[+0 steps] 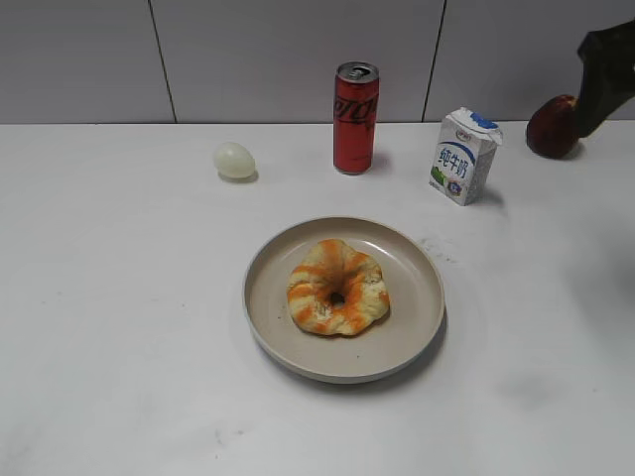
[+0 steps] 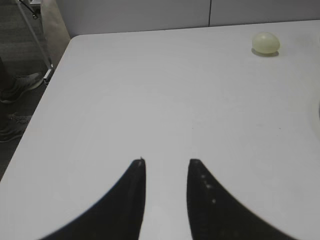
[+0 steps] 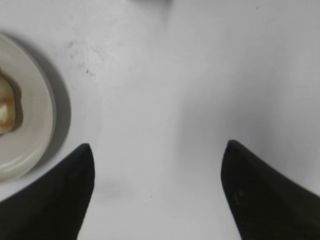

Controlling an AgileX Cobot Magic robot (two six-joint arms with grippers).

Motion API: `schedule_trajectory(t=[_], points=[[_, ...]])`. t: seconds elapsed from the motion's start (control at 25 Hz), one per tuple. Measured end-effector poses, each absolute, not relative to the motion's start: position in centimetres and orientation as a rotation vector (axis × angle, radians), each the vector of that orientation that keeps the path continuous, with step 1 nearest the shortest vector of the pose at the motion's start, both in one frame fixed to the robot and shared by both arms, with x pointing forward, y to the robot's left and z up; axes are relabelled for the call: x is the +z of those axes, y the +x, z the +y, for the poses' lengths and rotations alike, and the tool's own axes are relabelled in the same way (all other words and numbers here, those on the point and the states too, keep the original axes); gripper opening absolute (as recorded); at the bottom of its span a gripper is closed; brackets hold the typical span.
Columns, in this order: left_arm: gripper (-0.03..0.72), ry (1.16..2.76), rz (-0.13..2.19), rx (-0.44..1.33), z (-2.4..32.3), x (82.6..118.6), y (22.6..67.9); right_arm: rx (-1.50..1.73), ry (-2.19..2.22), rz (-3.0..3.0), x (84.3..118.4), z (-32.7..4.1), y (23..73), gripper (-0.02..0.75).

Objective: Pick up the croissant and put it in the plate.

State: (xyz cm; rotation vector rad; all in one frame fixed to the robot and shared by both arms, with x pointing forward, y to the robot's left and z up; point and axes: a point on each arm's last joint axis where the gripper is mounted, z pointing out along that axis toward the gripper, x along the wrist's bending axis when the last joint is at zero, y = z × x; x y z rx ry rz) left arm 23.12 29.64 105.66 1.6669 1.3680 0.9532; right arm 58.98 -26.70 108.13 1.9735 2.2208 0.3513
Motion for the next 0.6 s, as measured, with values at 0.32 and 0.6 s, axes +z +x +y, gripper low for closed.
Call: schedule_trajectory(t=[0.32, 0.6], points=[[0.228, 1.667, 1.368, 0.953, 29.6, 105.7, 23.1, 0.380, 1.959, 2.200, 108.1, -27.5, 48.4, 0.593], [0.228, 1.667, 1.368, 0.953, 29.6, 105.7, 23.1, 0.478, 1.903, 2.132, 106.0, -28.2, 40.2, 0.593]])
